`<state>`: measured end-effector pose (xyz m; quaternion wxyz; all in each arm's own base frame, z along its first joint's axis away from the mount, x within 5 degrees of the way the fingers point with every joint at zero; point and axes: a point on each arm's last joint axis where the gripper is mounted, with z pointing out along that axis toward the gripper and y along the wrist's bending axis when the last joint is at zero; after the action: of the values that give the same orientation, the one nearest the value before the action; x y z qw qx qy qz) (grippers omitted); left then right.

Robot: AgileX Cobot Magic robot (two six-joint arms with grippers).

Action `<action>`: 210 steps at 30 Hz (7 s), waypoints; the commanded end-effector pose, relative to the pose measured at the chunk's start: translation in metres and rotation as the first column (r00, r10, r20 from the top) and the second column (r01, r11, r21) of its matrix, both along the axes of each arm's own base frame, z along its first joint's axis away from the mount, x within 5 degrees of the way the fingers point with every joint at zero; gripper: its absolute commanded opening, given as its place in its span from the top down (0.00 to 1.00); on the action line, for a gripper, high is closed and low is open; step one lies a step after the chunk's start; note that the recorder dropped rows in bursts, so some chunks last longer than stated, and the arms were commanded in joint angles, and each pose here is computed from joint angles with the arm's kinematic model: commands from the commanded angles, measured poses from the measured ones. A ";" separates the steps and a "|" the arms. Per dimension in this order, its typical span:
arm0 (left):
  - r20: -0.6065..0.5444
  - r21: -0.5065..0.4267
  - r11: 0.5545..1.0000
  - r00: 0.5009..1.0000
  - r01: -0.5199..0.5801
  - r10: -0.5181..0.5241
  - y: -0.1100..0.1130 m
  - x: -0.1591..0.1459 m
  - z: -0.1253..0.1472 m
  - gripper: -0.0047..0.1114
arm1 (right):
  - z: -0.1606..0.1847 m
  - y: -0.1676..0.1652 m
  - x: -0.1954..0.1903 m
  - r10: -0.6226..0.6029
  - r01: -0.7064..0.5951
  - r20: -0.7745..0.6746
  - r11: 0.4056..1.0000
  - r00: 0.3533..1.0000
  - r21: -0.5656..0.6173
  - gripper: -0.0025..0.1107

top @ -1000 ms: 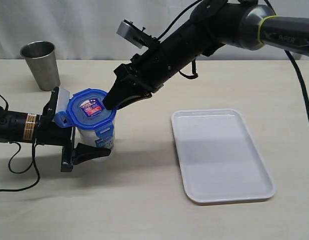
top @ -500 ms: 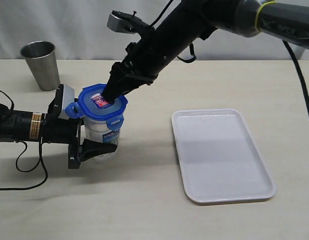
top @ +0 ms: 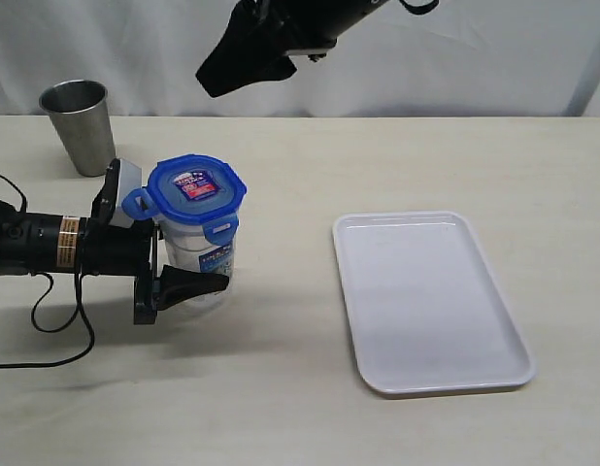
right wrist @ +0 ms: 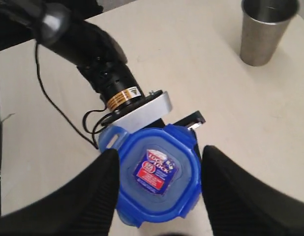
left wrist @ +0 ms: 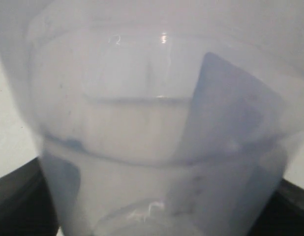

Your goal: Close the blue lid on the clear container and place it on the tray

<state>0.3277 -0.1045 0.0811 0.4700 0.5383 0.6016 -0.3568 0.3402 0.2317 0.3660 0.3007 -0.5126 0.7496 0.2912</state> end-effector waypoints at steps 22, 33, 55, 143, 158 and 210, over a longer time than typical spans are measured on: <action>0.007 -0.039 0.999 1.000 0.002 -0.002 -0.004 0.001 0.007 0.96 | -0.080 0.030 -0.059 0.428 -0.180 0.509 0.867 0.747 -0.465 0.57; 0.007 -0.040 0.999 1.000 -0.001 0.002 -0.004 0.002 0.007 0.96 | -0.091 0.033 -0.070 0.462 -0.247 0.441 0.852 0.769 -0.462 0.59; -0.017 -0.042 0.999 1.000 -0.003 0.002 -0.004 0.001 0.007 0.96 | -0.177 0.059 -0.047 0.507 -0.281 0.344 0.799 0.791 -0.532 0.63; 0.027 -0.009 0.996 0.996 -0.088 0.088 0.000 0.010 0.004 0.96 | -0.056 0.017 -0.009 -0.389 0.388 -0.172 0.921 0.905 -0.042 0.64; 0.028 -0.009 0.995 0.994 -0.103 0.104 0.000 0.011 0.005 0.96 | -0.084 0.058 0.000 -0.483 0.457 -0.074 0.859 0.872 -0.230 0.64; 0.057 -0.036 0.995 0.994 -0.088 0.090 -0.001 0.010 0.007 0.96 | -0.136 0.102 -0.025 -0.275 0.355 0.224 0.731 0.935 -0.583 0.74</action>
<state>0.3408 -0.0996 0.0775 0.4795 0.5026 0.6498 -0.3086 0.3219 0.3321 0.2551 0.2743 -0.4271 0.8609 -0.0358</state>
